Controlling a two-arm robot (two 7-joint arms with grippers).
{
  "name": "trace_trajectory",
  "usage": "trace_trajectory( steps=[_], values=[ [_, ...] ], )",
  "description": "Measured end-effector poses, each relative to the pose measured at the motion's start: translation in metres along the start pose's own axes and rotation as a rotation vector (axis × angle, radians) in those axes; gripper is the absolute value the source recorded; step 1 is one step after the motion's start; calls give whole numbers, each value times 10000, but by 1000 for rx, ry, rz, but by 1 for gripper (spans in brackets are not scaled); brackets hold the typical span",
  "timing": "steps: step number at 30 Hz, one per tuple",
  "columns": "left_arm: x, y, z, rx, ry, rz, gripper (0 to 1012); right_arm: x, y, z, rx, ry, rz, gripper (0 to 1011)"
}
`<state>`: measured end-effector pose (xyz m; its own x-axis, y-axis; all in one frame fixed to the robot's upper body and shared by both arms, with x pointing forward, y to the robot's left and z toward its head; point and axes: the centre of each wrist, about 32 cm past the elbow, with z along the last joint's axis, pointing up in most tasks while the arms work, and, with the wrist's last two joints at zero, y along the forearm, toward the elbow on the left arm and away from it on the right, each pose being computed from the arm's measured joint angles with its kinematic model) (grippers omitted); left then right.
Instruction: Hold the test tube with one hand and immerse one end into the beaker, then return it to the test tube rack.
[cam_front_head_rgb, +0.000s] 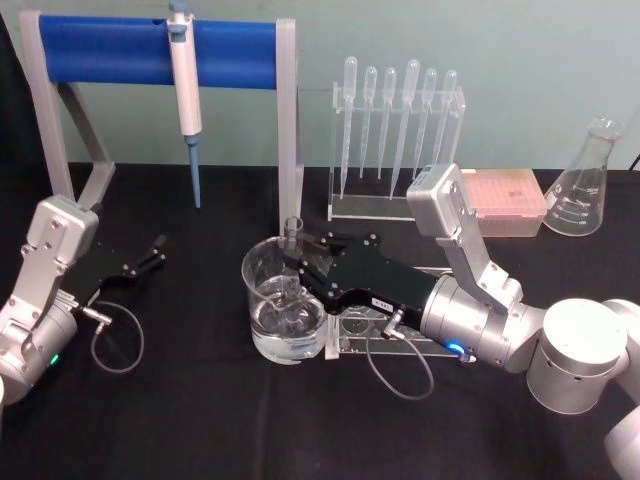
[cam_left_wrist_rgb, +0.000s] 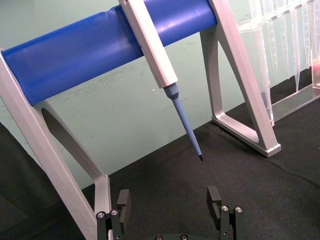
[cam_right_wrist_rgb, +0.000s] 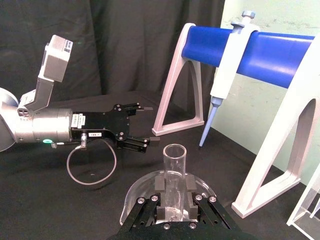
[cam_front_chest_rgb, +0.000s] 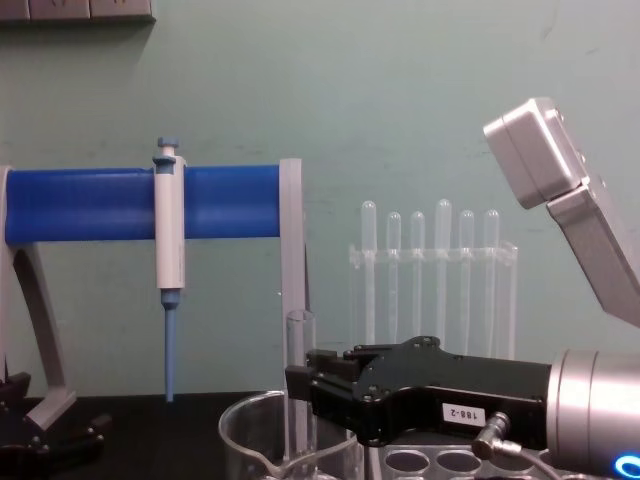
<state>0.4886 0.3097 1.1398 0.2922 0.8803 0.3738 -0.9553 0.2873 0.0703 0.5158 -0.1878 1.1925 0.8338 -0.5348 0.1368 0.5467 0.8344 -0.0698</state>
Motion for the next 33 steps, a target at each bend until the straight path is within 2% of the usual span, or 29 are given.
trace_trajectory(
  steps=[33],
  values=[
    [0,0,0,0,0,0,1000,0,0,0,0,0,0,241]
  ],
)
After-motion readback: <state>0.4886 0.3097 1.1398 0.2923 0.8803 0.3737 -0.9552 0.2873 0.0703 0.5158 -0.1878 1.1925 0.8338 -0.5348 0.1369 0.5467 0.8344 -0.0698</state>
